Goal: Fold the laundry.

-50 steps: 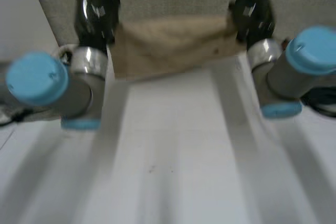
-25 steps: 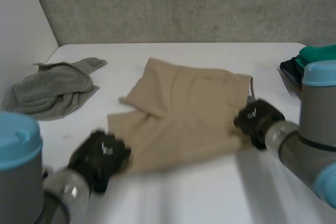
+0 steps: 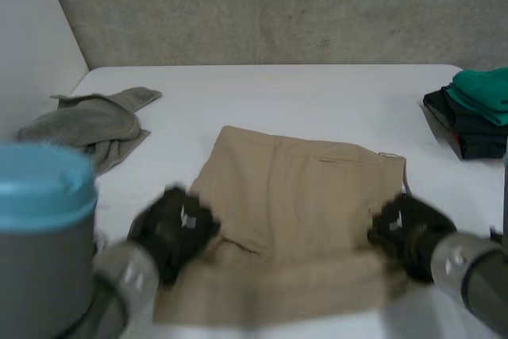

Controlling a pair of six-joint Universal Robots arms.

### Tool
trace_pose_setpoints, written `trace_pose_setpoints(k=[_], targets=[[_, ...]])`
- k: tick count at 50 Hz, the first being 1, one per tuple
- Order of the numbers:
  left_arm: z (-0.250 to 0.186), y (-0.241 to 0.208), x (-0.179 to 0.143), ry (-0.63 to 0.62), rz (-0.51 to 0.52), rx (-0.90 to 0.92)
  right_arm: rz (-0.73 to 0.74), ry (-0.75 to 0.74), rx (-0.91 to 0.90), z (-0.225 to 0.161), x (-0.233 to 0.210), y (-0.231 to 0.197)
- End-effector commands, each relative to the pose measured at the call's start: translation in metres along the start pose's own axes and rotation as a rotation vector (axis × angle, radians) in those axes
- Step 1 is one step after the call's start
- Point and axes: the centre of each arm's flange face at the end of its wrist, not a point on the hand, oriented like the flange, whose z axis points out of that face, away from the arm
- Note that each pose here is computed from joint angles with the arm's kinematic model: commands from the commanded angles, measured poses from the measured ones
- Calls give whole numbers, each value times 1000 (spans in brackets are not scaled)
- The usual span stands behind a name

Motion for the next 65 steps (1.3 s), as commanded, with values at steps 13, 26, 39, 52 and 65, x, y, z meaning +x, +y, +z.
trace_pose_setpoints(k=[13,26,39,52,65], targets=[[219,-32,-64,-594,98,433,77,547,215,152,81,-26],[225,-42,-24,-630,90,564,236,606,331,171,93,-28],[155,-55,-22,-599,8,577,725,224,77,95,84,36],[141,-47,-21,-592,-71,538,698,256,107,111,76,63],[114,-50,-41,-631,-83,546,351,477,-69,87,118,87]])
